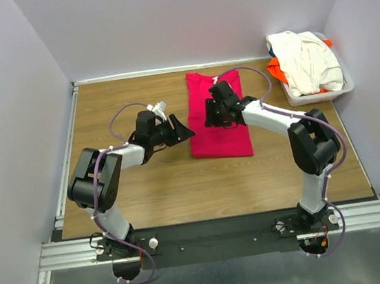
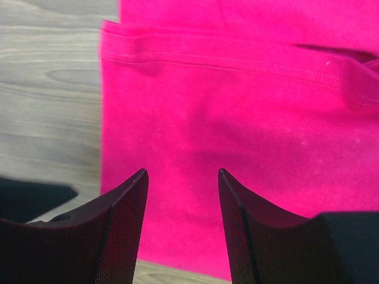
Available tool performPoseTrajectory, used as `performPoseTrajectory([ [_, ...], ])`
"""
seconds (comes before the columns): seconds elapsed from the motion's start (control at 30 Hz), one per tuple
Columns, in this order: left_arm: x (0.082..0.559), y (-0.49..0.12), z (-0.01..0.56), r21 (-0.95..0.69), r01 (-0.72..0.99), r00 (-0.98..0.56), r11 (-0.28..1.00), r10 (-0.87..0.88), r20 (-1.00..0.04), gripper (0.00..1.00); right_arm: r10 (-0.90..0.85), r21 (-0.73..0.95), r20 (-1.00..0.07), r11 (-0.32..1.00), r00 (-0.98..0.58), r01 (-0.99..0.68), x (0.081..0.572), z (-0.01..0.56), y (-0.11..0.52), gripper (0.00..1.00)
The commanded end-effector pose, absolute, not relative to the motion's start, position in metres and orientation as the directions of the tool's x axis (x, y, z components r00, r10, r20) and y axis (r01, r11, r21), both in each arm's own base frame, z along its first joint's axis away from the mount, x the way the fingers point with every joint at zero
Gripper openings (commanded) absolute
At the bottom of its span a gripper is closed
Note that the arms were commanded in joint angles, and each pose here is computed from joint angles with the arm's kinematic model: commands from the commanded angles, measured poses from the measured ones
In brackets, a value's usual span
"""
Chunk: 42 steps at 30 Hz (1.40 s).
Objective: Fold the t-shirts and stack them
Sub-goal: Fold the tshirt
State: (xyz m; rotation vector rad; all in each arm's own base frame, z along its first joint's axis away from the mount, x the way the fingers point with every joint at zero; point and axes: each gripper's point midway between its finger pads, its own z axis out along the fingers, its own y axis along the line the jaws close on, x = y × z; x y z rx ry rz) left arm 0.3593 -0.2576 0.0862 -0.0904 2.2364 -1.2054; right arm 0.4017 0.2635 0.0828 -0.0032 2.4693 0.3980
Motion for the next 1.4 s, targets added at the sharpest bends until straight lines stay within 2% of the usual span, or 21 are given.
performPoseTrajectory([
  [0.0,0.352,-0.278,0.101,-0.806,0.323,-0.818,0.496,-0.282,-0.502,0.61,0.11,0.281,-0.567,0.957,-0.816,-0.067,0.405,0.069,0.27,0.57],
  [0.33,0.337,-0.268,0.066,-0.802,0.241,-0.846,0.547,-0.287,-0.45,0.66,0.14,0.284,-0.564,0.958,-0.814,-0.031,0.415,0.063,0.272,0.57],
  [0.9,0.33,-0.279,0.058,-0.801,0.273,-0.863,0.533,-0.232,-0.448,0.66,0.163,0.332,-0.549,0.943,-0.82,-0.035,0.427,0.059,0.29,0.56],
  [1.07,0.329,-0.279,0.064,-0.8,0.293,-0.858,0.524,-0.225,-0.461,0.66,0.177,0.371,-0.558,0.927,-0.811,-0.053,0.432,0.074,0.298,0.42],
  [1.27,0.328,-0.281,0.065,-0.8,0.304,-0.86,0.518,-0.212,-0.464,0.65,0.162,0.421,-0.531,0.902,-0.832,-0.093,0.432,0.073,0.315,0.33],
  [1.37,0.329,-0.281,0.064,-0.797,0.308,-0.86,0.52,-0.206,-0.467,0.64,0.15,0.459,-0.516,0.88,-0.843,-0.124,0.433,0.072,0.328,0.32],
])
